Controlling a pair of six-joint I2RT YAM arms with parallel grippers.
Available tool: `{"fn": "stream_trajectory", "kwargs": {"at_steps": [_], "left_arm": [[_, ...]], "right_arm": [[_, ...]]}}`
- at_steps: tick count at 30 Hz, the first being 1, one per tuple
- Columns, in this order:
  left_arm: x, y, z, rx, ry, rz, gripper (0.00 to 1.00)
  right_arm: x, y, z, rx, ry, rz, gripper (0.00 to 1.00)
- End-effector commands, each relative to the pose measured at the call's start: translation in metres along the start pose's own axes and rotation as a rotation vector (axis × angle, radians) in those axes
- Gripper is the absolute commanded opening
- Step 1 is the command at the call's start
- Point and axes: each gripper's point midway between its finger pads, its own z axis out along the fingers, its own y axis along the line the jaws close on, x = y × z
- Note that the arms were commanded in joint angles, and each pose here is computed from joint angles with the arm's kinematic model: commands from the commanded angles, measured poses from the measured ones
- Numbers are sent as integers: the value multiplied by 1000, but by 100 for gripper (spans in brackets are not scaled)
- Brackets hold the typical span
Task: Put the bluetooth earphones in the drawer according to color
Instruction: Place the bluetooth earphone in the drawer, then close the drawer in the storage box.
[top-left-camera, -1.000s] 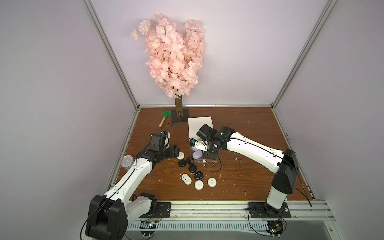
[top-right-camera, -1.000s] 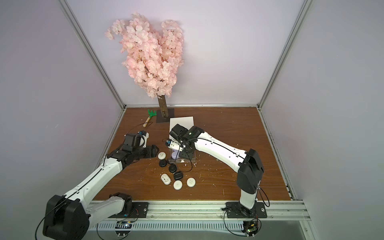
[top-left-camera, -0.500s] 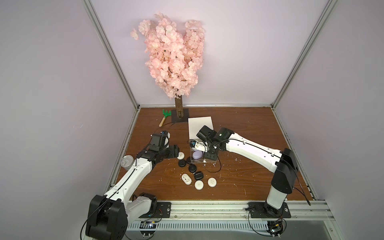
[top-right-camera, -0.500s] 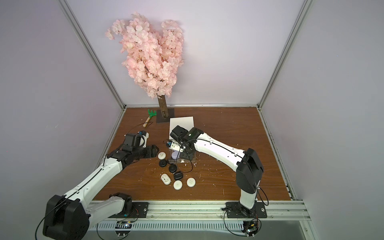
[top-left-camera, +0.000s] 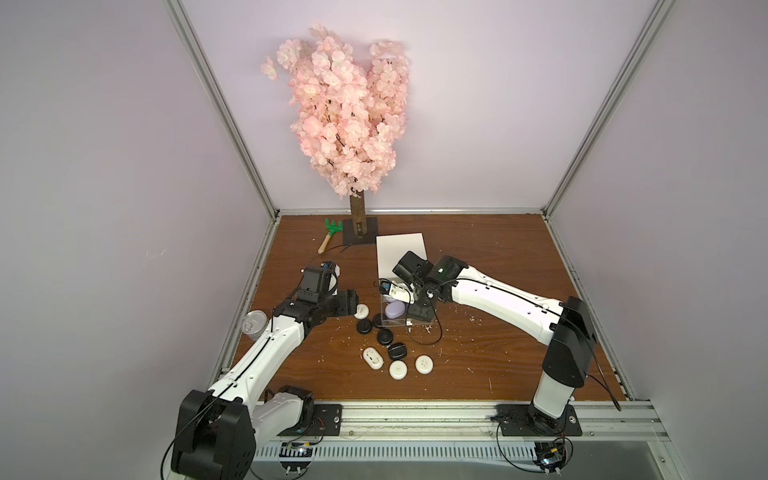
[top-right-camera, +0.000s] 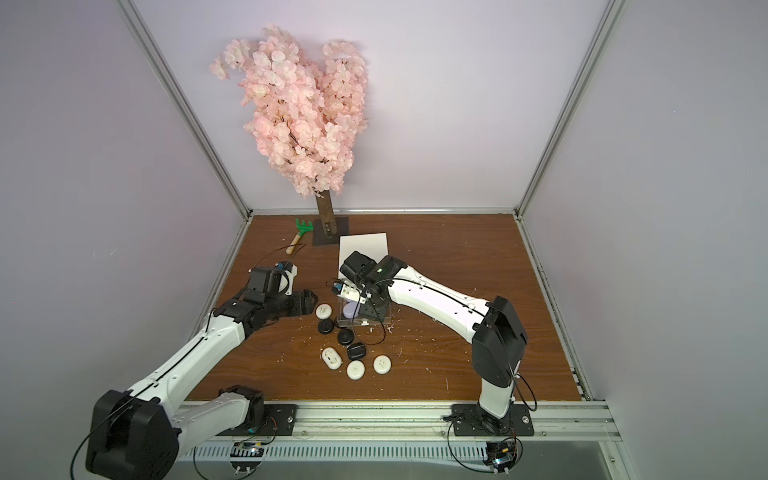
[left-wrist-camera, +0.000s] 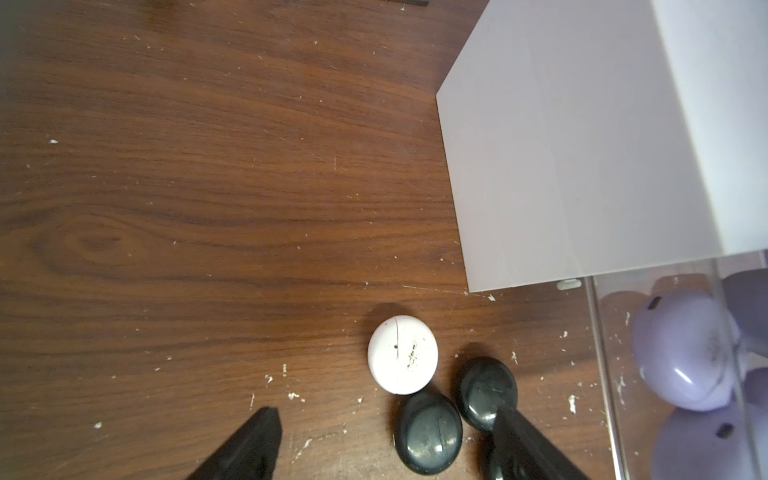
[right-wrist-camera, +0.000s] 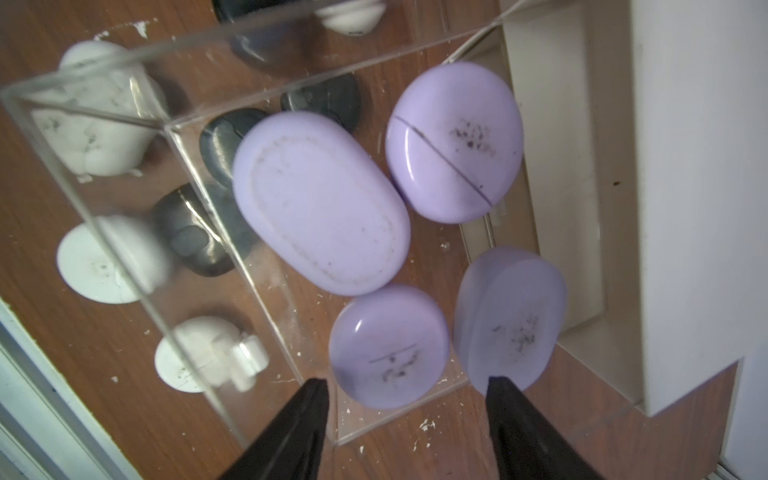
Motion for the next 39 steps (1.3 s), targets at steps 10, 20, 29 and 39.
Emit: {"fn": "stream_trajectory", "kwargs": {"at_steps": [10,20,29,39], "left_arm": [[-2,3,-3,-4,-15,5,85],[-22,-9,-15,50,-101,8,85],[-85,-55,-38,210,-162,-2,85],[-123,-75,-2,266,-114,-72,85]], "right_arm": [[-28,-56,-84,251,-244,162,68],[16,-75,-152,356,-634,774,32],[49,-26,-131,71,-880,1074,0],[63,20,-103,-99,-985,1189,0]]}}
